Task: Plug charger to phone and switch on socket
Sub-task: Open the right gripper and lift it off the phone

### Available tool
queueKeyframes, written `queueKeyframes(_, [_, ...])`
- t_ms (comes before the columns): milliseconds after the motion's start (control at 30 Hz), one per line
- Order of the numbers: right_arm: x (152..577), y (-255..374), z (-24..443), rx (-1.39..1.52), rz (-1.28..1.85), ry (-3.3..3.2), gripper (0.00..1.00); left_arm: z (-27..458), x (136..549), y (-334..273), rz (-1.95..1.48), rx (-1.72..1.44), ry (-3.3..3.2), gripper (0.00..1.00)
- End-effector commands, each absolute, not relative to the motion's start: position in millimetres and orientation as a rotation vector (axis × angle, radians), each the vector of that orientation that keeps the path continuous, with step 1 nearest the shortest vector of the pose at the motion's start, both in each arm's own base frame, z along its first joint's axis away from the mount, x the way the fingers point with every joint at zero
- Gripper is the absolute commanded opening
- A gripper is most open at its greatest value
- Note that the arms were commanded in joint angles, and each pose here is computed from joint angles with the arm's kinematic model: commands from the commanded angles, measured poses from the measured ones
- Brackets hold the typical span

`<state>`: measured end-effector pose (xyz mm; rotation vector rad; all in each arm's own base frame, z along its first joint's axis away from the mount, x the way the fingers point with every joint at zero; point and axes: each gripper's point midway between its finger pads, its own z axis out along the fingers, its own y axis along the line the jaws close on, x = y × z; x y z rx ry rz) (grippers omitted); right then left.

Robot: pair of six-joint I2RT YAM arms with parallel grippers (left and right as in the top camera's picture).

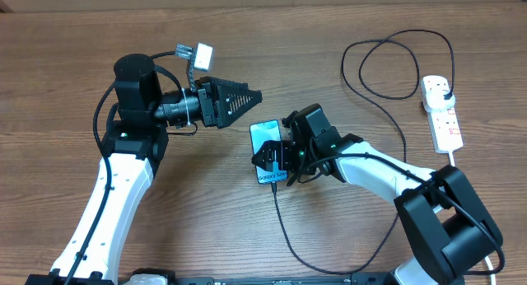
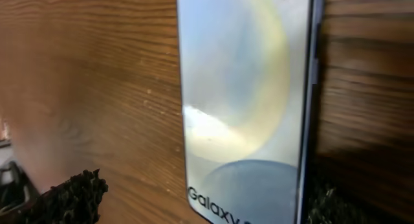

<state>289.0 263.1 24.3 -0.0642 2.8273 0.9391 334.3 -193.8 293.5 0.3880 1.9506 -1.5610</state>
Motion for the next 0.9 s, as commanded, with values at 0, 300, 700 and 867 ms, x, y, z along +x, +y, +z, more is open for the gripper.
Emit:
queueKeyframes(0, [293,243,9,0.003,0.747,2.843,1.00,310,331,-194,-1.545,0.444,1.902,1.00])
queueKeyframes(300, [291,247,10,-0.019,0.733,2.836,1.00,310,331,-194,-1.545,0.444,1.902,1.00])
queueKeyframes(700, [314,207,59,0.069,0.585,2.871,1.00,310,331,-194,-1.545,0.444,1.902,1.00])
queueKeyframes(867, [312,153,85,0.102,0.382,2.997,1.00,310,331,-194,-1.545,0.444,1.902,1.00])
